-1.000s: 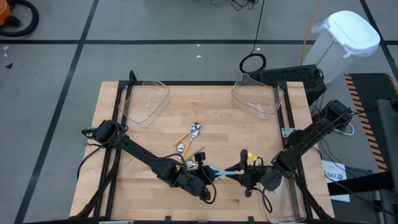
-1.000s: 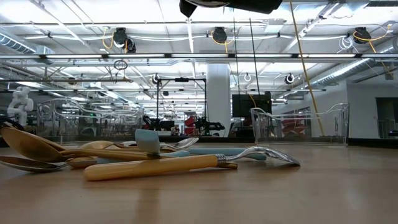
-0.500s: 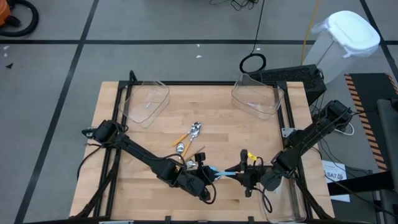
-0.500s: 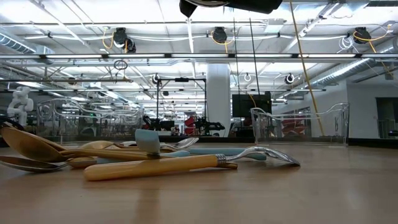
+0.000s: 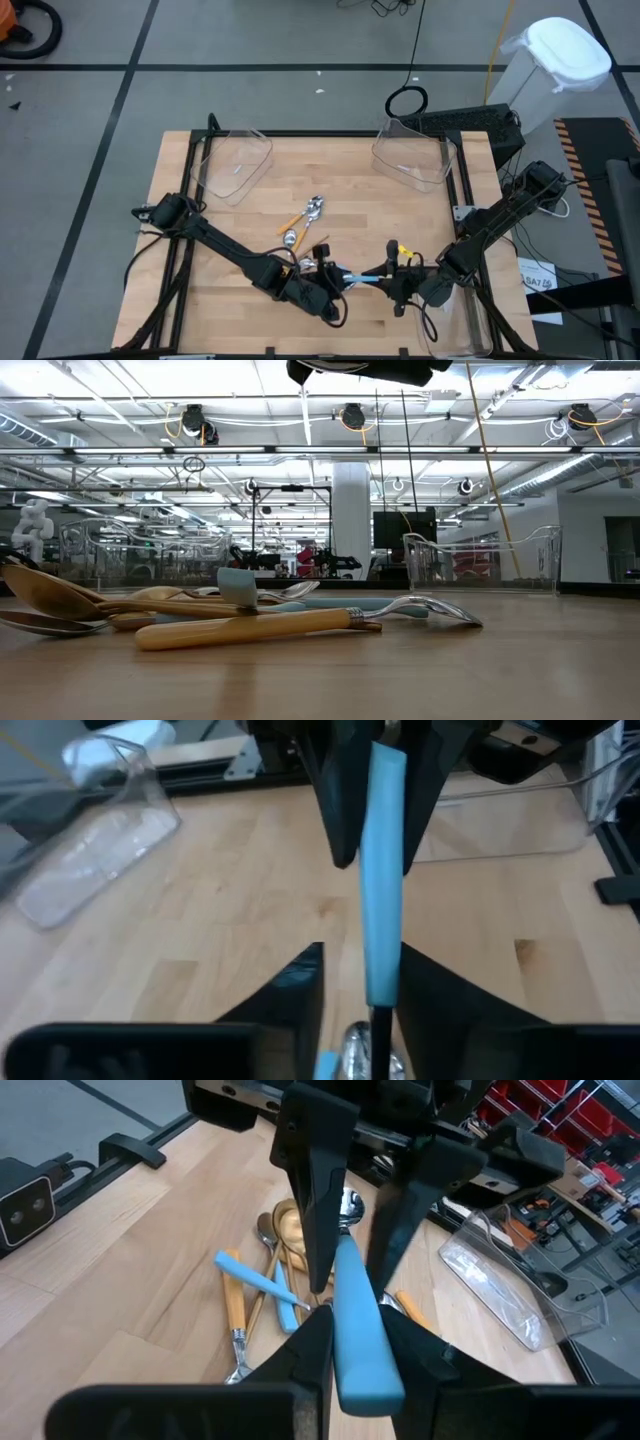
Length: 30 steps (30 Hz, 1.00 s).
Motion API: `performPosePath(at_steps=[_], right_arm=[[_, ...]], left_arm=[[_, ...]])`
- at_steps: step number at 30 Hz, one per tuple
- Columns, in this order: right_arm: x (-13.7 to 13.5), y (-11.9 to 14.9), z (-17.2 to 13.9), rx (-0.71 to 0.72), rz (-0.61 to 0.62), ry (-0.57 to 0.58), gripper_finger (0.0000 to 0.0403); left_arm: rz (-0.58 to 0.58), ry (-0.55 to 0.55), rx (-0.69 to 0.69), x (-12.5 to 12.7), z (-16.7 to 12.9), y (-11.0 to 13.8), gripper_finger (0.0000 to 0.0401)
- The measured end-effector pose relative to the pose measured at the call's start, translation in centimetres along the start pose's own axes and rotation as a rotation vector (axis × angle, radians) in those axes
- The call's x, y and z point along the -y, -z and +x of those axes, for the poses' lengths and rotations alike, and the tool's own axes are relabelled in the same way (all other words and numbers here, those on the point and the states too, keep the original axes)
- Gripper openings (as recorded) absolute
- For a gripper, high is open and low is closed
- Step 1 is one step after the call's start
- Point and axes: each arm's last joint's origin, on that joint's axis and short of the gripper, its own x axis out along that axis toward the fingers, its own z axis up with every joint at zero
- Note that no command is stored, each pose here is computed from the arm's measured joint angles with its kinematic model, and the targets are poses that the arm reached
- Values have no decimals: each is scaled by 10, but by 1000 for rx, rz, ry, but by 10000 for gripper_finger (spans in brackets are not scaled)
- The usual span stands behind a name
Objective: Sort silverware by color (type)
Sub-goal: Put the blue spoon into the top right transparent bin
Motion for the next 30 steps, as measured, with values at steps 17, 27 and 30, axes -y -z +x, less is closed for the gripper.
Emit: performPosePath(at_steps=[17,27,30], right_arm=[[26,8,0,-95,124,60,53],[85,4,-43,-78,276,148,53],[99,6,-57,-69,332,171,53]], left_arm=[[253,-350,50,33,-55,1,291],[205,-466,-66,7,-61,35,244],[210,-486,-76,4,-58,46,230]])
